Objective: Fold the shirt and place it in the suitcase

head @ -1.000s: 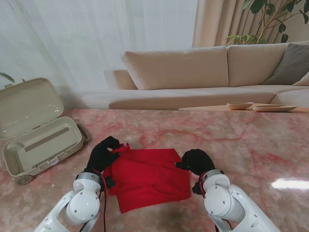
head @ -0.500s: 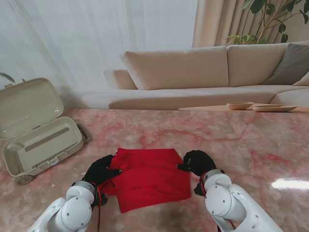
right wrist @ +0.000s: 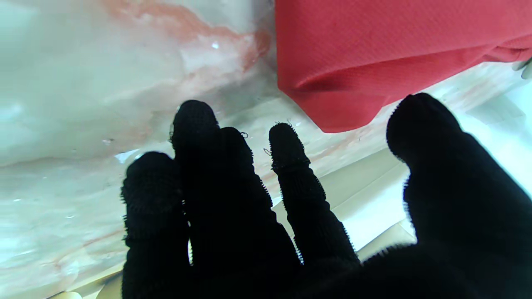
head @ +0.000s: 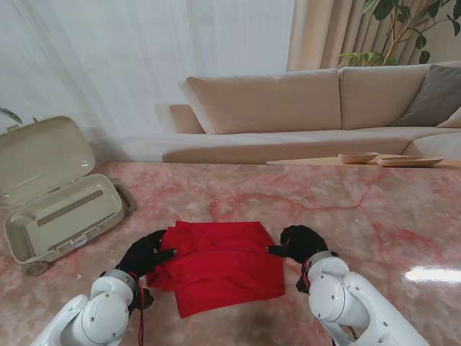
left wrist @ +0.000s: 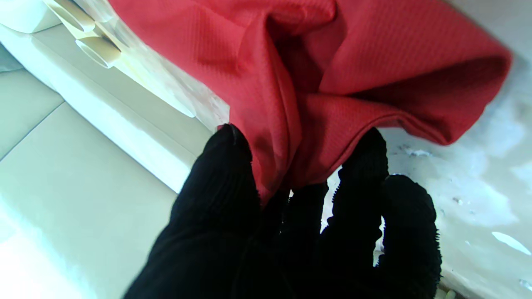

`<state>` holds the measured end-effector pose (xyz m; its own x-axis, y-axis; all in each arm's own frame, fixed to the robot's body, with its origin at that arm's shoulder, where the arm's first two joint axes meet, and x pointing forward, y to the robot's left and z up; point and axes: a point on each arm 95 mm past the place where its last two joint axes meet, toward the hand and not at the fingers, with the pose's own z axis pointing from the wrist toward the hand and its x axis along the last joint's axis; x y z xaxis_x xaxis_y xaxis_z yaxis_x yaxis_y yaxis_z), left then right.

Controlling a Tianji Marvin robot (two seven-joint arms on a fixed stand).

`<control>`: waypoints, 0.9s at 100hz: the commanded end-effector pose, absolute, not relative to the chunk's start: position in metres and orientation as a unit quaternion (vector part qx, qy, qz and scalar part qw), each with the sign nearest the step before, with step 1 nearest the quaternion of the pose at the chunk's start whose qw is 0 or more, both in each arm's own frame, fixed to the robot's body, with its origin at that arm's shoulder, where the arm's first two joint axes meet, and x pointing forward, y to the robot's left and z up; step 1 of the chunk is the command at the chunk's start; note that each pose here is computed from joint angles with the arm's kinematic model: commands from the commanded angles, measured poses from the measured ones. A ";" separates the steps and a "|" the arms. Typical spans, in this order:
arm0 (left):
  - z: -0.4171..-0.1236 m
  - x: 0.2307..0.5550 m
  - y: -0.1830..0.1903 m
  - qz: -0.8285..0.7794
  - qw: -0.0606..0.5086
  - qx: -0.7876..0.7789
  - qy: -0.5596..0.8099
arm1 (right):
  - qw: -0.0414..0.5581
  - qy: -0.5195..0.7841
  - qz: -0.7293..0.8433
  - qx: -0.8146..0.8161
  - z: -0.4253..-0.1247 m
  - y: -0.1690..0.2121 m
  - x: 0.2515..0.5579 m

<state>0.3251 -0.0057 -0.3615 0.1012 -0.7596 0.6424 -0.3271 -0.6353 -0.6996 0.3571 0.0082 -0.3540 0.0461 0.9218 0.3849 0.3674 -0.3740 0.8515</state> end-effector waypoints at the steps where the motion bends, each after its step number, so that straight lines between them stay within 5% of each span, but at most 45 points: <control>1: -0.354 0.324 -0.005 -0.562 0.196 -0.712 0.372 | 0.278 0.489 0.481 0.672 -0.357 0.006 0.353; 35: -0.338 0.310 0.005 -0.566 0.224 -0.701 0.371 | 0.283 0.520 0.443 0.673 -0.358 0.001 0.353; 90: -0.361 0.298 0.004 -0.532 0.176 -0.721 0.408 | 0.280 0.542 0.408 0.679 -0.365 0.006 0.359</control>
<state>0.3011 0.0043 -0.3513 0.0836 -0.7765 0.6245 -0.3752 -0.6051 -0.7022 0.3615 0.0071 -0.3584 0.0652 0.9631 0.2612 0.4746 -0.2601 0.8409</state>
